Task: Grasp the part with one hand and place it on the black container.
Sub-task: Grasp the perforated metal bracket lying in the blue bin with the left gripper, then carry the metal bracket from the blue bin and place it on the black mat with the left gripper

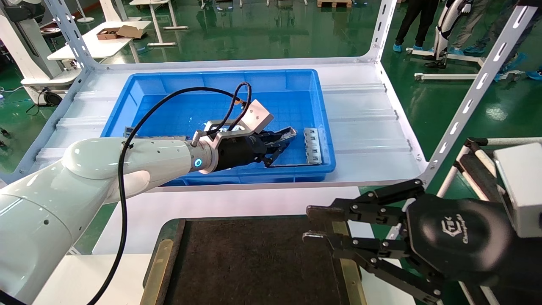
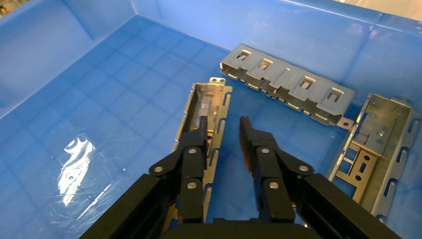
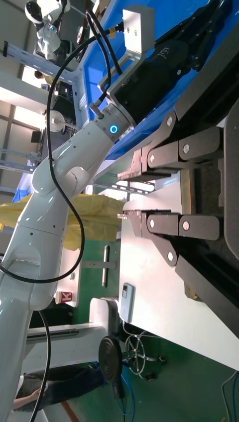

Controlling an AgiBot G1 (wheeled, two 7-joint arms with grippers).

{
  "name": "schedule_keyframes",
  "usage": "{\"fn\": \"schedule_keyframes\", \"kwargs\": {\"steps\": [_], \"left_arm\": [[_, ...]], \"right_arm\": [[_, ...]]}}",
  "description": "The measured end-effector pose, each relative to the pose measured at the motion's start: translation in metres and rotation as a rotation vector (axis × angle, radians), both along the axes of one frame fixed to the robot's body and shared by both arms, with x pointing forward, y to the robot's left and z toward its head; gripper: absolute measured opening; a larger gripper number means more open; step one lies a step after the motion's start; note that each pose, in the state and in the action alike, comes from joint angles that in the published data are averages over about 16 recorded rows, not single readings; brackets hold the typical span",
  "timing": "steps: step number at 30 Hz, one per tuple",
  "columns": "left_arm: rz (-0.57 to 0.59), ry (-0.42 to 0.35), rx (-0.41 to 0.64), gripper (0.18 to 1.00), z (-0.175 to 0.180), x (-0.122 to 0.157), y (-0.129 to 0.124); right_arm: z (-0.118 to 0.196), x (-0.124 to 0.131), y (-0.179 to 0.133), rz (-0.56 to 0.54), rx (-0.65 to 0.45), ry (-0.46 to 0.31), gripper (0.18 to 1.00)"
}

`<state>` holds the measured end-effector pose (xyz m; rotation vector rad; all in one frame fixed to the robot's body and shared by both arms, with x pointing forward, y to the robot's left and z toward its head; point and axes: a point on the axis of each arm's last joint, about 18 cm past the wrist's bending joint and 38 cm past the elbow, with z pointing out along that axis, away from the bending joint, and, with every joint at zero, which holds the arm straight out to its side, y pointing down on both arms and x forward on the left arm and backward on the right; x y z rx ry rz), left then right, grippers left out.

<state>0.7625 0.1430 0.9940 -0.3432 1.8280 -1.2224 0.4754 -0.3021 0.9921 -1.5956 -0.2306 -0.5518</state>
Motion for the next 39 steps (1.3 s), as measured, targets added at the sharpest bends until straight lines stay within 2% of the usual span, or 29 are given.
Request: {"fn": "schedule_keyframes", "kwargs": {"steps": [3,9,15,24,30,39], "left_arm": [[0.001,-0.001,-0.004,0.359,0.000,0.000,0.000],[0.003,-0.002,-0.019,0.274,0.002,0.000,-0.001],[0.003,-0.011,-0.063,0.225,0.011,0.000,-0.001],[-0.026,-0.035,-0.192,0.206,0.046,-0.006,0.000],[-0.113,-0.038,-0.275,0.204,0.071,-0.019,0.000],[-0.339,-0.003,-0.339,0.204,0.082,-0.057,0.004]], "right_arm": [[0.000,0.000,0.000,0.000,0.000,0.000,0.360],[0.000,0.000,0.000,0.000,0.000,0.000,0.272],[0.000,0.000,0.000,0.000,0.000,0.000,0.220],[0.000,0.000,0.000,0.000,0.000,0.000,0.193],[0.000,0.000,0.000,0.000,0.000,0.000,0.191],[0.000,0.000,0.000,0.000,0.000,0.000,0.191]]}}
